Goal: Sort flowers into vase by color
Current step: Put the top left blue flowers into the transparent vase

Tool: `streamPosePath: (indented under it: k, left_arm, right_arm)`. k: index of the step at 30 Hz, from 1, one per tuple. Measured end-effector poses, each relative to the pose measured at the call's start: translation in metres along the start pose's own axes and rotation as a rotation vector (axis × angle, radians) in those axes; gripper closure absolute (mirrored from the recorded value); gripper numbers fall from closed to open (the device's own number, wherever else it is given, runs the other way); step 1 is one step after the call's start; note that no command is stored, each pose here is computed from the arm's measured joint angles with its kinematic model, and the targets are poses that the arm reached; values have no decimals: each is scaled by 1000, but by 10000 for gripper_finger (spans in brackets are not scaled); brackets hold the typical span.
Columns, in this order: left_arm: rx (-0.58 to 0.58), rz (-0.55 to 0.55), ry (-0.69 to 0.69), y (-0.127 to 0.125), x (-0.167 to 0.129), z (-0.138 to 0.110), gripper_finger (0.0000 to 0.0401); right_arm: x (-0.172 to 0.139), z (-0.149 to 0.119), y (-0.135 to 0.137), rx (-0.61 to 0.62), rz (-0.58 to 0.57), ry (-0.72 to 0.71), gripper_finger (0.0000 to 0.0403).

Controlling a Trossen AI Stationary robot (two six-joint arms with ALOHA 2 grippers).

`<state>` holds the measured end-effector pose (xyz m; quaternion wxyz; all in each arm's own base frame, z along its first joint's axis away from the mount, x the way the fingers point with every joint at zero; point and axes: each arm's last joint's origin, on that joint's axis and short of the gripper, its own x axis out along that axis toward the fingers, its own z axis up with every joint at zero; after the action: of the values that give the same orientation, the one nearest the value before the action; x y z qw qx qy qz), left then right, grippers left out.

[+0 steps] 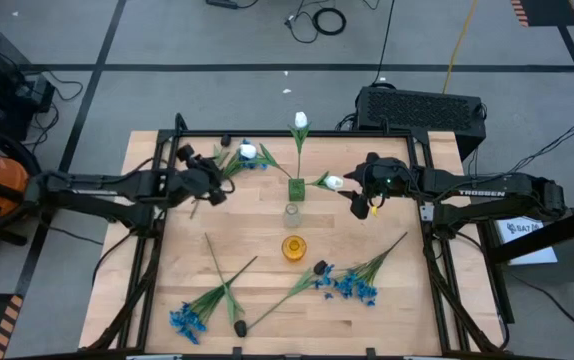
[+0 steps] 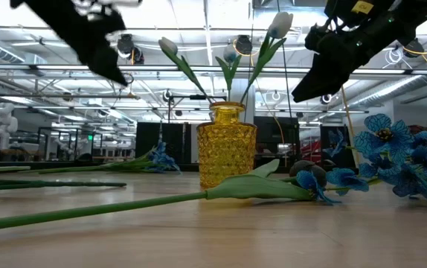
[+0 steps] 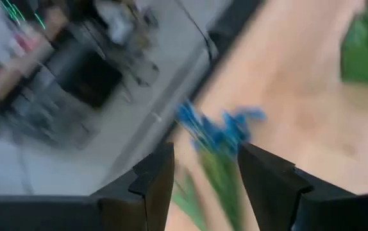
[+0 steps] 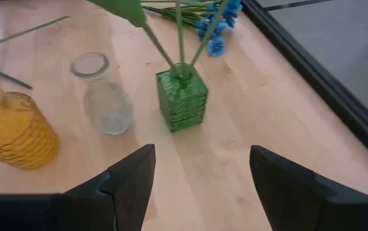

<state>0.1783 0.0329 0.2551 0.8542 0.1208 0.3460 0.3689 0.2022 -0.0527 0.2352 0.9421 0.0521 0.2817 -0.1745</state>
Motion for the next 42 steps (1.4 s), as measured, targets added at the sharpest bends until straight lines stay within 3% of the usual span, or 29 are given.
streamPosePath:
  k: [3, 8, 12, 16, 22, 26, 35, 42]
  left_arm:
    - [-59, -69, 67, -14, 18, -25, 221]
    - [-204, -56, 46, -30, 42, -54, 221]
    - [-364, -18, 79, -25, 60, -62, 221]
    - [-472, -130, 183, -18, 77, -70, 221]
    - [-495, -146, 256, -10, 93, -79, 221]
    - [-530, -161, 234, -4, 103, -78, 221]
    - [-503, -127, 312, -2, 119, -91, 221]
    - [-453, -181, 332, -8, 127, -95, 221]
  right_arm:
    - [0, 0, 0, -13, -8, 1, 156]
    - [0, 0, -1, -21, -9, -4, 156]
    - [0, 0, 0, -20, -9, -5, 156]
    - [0, 1, 0, -20, -8, -9, 156]
    - [0, 1, 0, -19, -8, -11, 156]
    - [0, 2, 0, -23, -7, -22, 156]
    - [0, 3, 0, -25, -6, -32, 156]
    - [0, 3, 0, -10, -5, -31, 156]
